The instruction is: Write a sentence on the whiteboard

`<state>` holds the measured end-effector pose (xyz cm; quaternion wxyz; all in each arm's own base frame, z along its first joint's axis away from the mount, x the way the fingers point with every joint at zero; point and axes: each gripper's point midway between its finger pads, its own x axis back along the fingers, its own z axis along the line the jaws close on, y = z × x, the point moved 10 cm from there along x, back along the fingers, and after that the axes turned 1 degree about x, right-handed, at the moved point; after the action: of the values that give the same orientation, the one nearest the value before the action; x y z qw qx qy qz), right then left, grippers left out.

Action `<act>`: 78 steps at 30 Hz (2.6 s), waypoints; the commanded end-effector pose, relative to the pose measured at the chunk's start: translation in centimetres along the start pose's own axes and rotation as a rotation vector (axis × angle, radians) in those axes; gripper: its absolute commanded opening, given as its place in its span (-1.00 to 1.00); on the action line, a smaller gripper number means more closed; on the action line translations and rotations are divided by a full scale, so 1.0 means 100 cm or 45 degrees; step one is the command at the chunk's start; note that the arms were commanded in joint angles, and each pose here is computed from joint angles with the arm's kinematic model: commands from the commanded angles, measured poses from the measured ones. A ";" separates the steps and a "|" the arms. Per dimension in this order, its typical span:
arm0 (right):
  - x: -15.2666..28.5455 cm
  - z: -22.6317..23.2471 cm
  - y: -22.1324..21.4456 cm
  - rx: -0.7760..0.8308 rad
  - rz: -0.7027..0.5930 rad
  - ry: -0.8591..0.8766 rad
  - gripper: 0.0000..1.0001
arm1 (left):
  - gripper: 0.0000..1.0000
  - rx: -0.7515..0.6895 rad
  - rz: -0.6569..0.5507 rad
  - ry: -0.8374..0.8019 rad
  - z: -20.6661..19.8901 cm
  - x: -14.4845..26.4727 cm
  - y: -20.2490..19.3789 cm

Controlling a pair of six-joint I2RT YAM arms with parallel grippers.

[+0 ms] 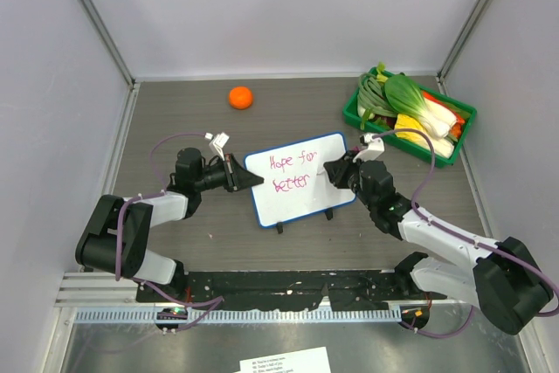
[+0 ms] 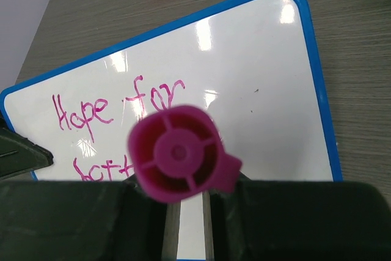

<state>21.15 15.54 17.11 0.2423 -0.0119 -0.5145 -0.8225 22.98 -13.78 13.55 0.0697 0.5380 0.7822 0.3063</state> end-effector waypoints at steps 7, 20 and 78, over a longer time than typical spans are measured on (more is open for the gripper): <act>0.008 -0.005 -0.006 0.030 0.058 -0.014 -0.99 | -1.00 0.019 0.057 0.265 0.030 0.001 -0.023; 0.007 -0.002 0.009 0.019 -0.036 -0.064 -0.99 | -1.00 0.018 0.051 0.271 0.030 0.002 -0.023; 0.011 -0.011 -0.005 0.012 0.035 -0.116 -0.99 | -1.00 0.016 0.052 0.273 0.030 0.002 -0.023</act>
<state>20.52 14.69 16.70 0.2326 -0.0422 -0.5249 -0.8177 23.00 -13.83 13.58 0.0696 0.5386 0.7816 0.3069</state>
